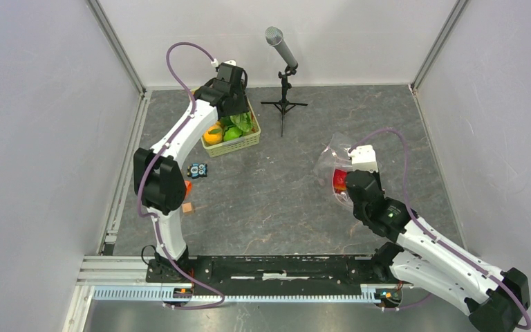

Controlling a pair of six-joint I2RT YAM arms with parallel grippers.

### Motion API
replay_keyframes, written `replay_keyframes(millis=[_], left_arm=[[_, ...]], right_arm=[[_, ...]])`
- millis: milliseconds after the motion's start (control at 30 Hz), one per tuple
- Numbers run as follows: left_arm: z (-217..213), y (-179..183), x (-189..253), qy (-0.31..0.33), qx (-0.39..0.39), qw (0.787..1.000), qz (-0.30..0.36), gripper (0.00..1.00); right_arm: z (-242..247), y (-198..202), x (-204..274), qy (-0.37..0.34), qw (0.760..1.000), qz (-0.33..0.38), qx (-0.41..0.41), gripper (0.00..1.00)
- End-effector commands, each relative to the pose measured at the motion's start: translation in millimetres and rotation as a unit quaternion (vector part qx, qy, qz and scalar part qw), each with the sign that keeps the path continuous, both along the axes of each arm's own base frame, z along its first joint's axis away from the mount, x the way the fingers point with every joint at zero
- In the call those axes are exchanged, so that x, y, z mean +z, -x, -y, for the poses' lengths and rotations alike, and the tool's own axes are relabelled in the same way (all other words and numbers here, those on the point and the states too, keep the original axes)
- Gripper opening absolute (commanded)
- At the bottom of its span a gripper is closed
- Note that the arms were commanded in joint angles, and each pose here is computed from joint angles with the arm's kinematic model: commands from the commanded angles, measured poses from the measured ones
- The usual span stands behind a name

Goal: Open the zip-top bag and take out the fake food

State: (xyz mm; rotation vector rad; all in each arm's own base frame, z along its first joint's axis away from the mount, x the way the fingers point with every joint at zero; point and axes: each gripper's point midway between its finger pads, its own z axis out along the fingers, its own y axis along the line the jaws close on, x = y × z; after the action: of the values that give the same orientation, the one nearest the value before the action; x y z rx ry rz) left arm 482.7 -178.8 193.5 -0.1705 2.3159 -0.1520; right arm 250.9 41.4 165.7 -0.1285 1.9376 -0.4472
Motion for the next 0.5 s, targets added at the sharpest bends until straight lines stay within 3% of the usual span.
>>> replay_keyframes(millis=[0, 200, 467], left_arm=[[4.4, -2.1, 4.1, 0.013, -0.010, 1.000, 0.001, 0.52], [3.4, 3.5, 26.0, 0.023, -0.012, 0.999, 0.020, 0.79], [7.0, 24.6, 71.4, 0.058, -0.037, 0.996, 0.048, 0.90]], right_arm=[[-0.8, -0.4, 2.4, -0.013, 1.000, 0.008, 0.000, 0.00], [1.1, 1.5, 1.2, -0.011, 1.000, 0.005, -0.002, 0.00], [-0.6, -1.8, 14.1, -0.001, 1.000, 0.010, 0.006, 0.00]])
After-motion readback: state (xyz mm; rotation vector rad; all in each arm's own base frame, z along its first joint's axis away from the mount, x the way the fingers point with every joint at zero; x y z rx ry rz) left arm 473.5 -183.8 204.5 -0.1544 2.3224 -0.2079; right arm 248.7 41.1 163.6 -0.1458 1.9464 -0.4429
